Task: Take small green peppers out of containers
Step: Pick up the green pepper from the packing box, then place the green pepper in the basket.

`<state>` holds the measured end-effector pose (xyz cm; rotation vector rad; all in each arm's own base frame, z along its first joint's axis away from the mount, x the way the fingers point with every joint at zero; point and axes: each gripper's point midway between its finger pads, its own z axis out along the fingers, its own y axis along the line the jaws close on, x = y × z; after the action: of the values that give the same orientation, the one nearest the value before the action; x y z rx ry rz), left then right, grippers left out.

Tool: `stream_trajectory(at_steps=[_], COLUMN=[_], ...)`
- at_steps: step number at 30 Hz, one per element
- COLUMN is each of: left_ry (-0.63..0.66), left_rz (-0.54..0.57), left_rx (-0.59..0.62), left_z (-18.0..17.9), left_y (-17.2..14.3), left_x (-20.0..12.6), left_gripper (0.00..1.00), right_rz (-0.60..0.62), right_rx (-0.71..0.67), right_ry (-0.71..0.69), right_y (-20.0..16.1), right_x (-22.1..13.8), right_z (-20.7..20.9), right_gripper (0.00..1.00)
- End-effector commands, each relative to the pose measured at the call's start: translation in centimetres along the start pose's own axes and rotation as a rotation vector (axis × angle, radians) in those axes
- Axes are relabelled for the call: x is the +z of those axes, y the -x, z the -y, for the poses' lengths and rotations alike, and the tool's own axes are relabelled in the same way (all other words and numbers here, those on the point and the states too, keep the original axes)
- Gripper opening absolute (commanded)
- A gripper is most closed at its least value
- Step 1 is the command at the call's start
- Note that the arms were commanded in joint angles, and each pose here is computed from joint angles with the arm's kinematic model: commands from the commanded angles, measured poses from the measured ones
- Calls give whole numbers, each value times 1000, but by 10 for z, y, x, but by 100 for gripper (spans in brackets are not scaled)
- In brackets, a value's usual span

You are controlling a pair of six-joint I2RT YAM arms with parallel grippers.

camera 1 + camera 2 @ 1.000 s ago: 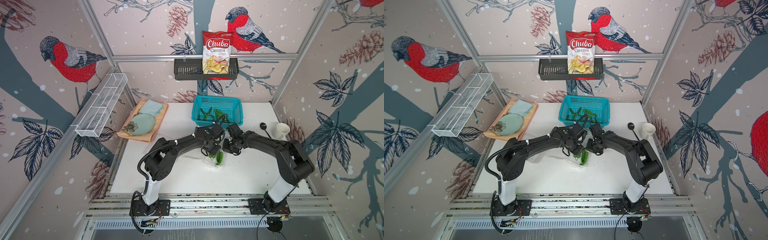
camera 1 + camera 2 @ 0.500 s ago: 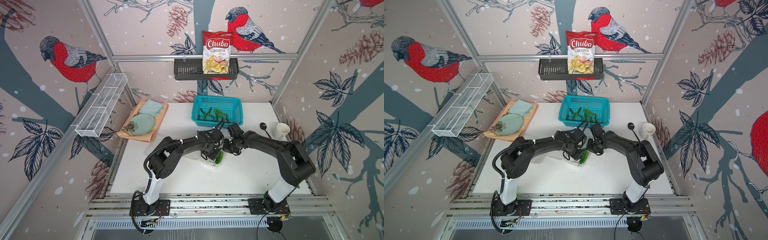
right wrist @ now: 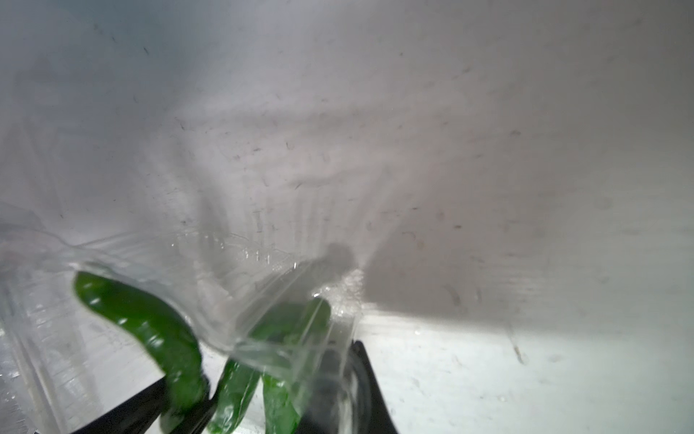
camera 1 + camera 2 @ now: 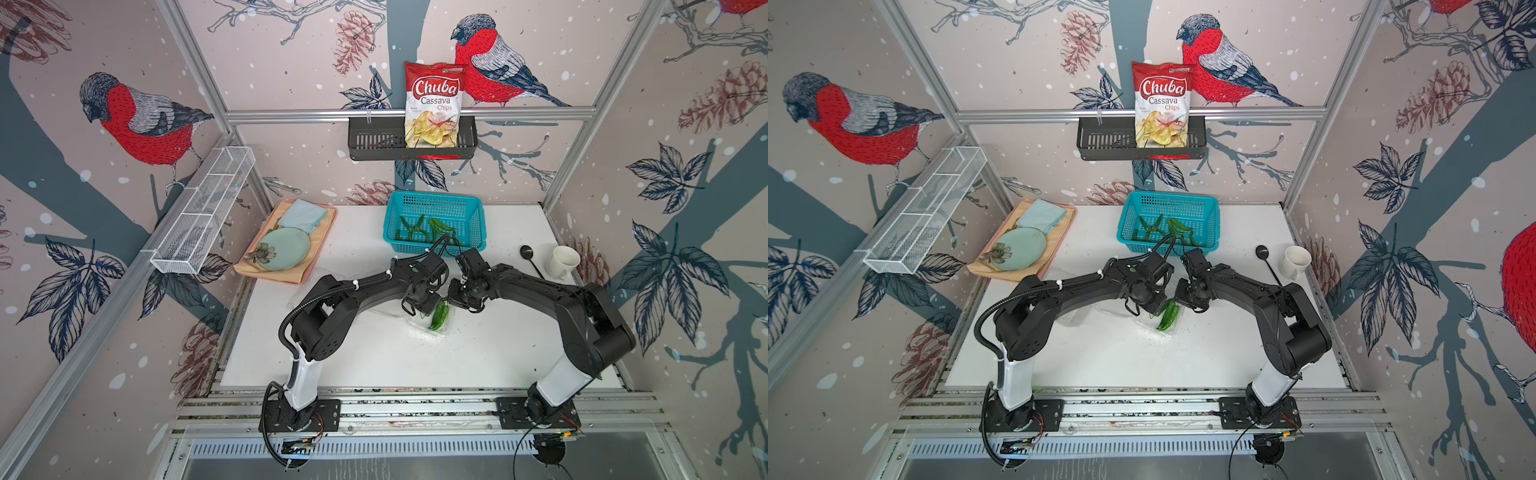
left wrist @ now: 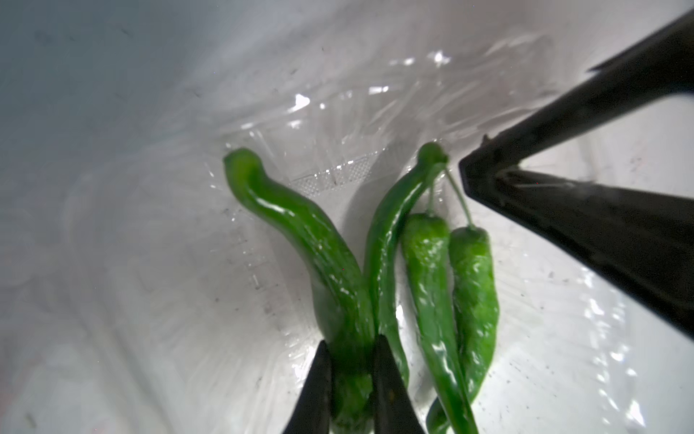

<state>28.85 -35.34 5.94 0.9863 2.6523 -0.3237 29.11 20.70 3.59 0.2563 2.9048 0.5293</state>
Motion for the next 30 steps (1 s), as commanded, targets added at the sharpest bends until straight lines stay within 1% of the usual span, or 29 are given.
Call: stream_trajectory(at_steps=[1,8,11,15,18,20,22,25,28,30], left_ry=[4,43,51,42,39,76,76,43,38,32], left_rz=[20,76,135,238,342,414,485,554,565,556], left_rx=[23,30,12,-60,-114,-162,-159,-179,-230,-256], left_z=[1,-3,-9,-34,-58,-78,-89,-104,-127,-142], left_y=[8,28,47,81,112,132,155,186,206,215], left_x=[-16,-52,-72,-101,-125,-138,-148,-147,-127,-104], left_gripper=[8,7,7,7,7,7,6,6,6,6], right_rz=[-3,6,16,29,15,6,0,-11,-13,-14], right_rx=[14,24,39,74,65,57,54,52,45,45], right_ry=[-29,-19,-16,12,19,14,18,20,17,16], right_y=[-2,0,2,0,-2,-3,-3,-3,-1,0], right_x=[0,-1,-1,0,1,2,3,4,4,4], right_z=[6,5,5,6,7,7,6,4,3,2], right_gripper=[10,10,10,9,9,9,9,9,9,9])
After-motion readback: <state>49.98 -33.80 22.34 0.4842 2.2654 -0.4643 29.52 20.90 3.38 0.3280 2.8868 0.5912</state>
